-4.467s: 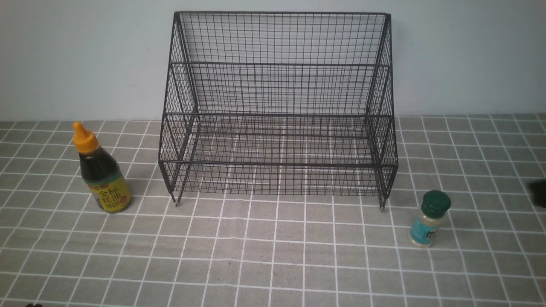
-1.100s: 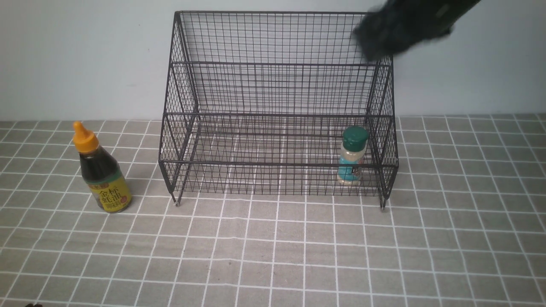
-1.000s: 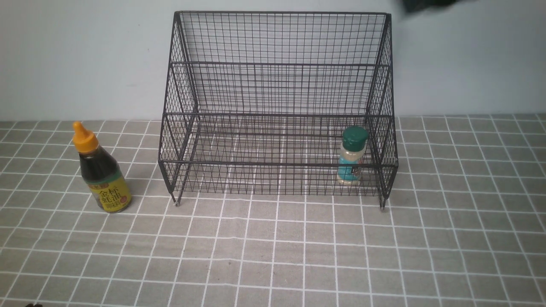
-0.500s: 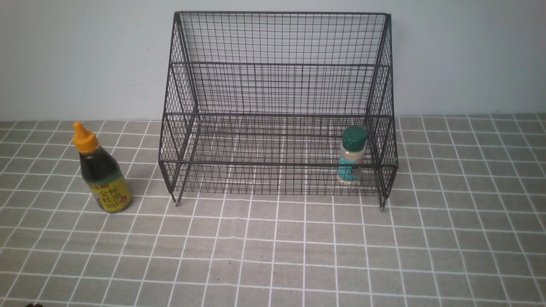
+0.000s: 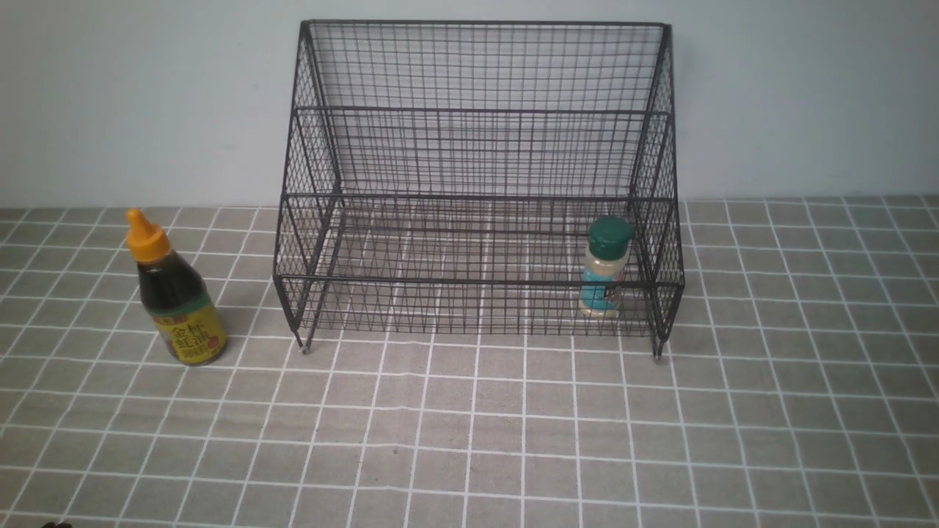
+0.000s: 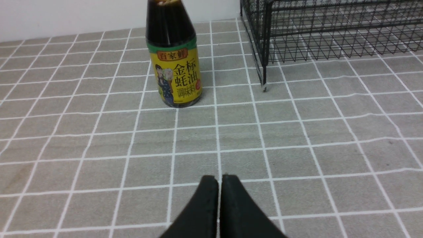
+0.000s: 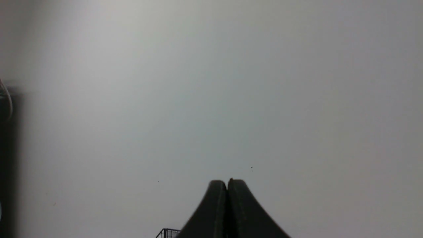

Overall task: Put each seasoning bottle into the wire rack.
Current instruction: Use the left arm to grab the condiment bottle closest to it

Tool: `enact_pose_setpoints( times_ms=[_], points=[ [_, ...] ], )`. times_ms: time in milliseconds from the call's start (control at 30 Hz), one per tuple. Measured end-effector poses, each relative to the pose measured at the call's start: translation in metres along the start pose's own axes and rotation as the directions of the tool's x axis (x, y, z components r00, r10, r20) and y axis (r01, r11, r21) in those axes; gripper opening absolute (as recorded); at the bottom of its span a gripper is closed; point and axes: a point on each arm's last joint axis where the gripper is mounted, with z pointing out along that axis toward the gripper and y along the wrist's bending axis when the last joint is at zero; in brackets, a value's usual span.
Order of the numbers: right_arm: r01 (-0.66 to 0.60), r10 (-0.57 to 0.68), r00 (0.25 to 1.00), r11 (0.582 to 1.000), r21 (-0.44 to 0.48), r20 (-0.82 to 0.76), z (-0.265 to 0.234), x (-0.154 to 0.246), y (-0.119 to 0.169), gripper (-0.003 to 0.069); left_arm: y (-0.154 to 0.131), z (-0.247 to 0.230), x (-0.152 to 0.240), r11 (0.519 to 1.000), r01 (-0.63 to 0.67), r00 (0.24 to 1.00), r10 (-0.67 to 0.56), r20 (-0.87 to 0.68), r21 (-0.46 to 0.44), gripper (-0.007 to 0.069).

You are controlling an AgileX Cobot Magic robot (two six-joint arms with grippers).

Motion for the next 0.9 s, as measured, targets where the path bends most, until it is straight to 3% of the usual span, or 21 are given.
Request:
enact_pose_setpoints(
  times_ms=[233, 333, 400, 467, 600, 733, 900],
  points=[
    [0.029, -0.029, 0.986, 1.000, -0.002, -0.165, 0.006, 0.052, -0.001, -0.0013, 0.000, 0.000, 0.000, 1.000, 0.000, 1.000, 0.000, 0.000, 0.000, -0.0006],
    [0.050, -0.045, 0.952, 0.999, 0.006, -0.303, -0.002, 0.096, -0.003, -0.0013, 0.000, 0.000, 0.000, 1.000, 0.000, 1.000, 0.000, 0.000, 0.000, -0.0006],
    [0.059, -0.033, 0.930, 0.997, 0.058, -0.366, -0.008, 0.118, -0.007, -0.0013, 0.000, 0.000, 0.000, 1.000, 0.000, 1.000, 0.000, 0.000, 0.000, -0.0006],
    [0.051, 0.035, 0.897, 0.982, 0.181, -0.441, -0.018, 0.143, -0.014, -0.0013, 0.000, 0.000, 0.000, 1.000, 0.000, 1.000, 0.000, 0.000, 0.000, -0.0006],
    [0.081, 0.106, 0.859, 0.938, 0.338, -0.500, -0.027, 0.155, -0.022, -0.0013, 0.000, 0.000, 0.000, 1.000, 0.000, 1.000, 0.000, 0.000, 0.000, -0.0006],
    [0.130, 0.132, 0.812, 0.909, 0.396, -0.569, -0.034, 0.161, -0.026, -0.0013, 0.000, 0.000, 0.000, 1.000, 0.000, 1.000, 0.000, 0.000, 0.000, -0.0006],
    [0.174, 0.103, 0.804, 0.901, 0.397, -0.586, -0.035, 0.161, -0.028, -0.0013, 0.000, 0.000, 0.000, 1.000, 0.000, 1.000, 0.000, 0.000, 0.000, -0.0006]
  ],
)
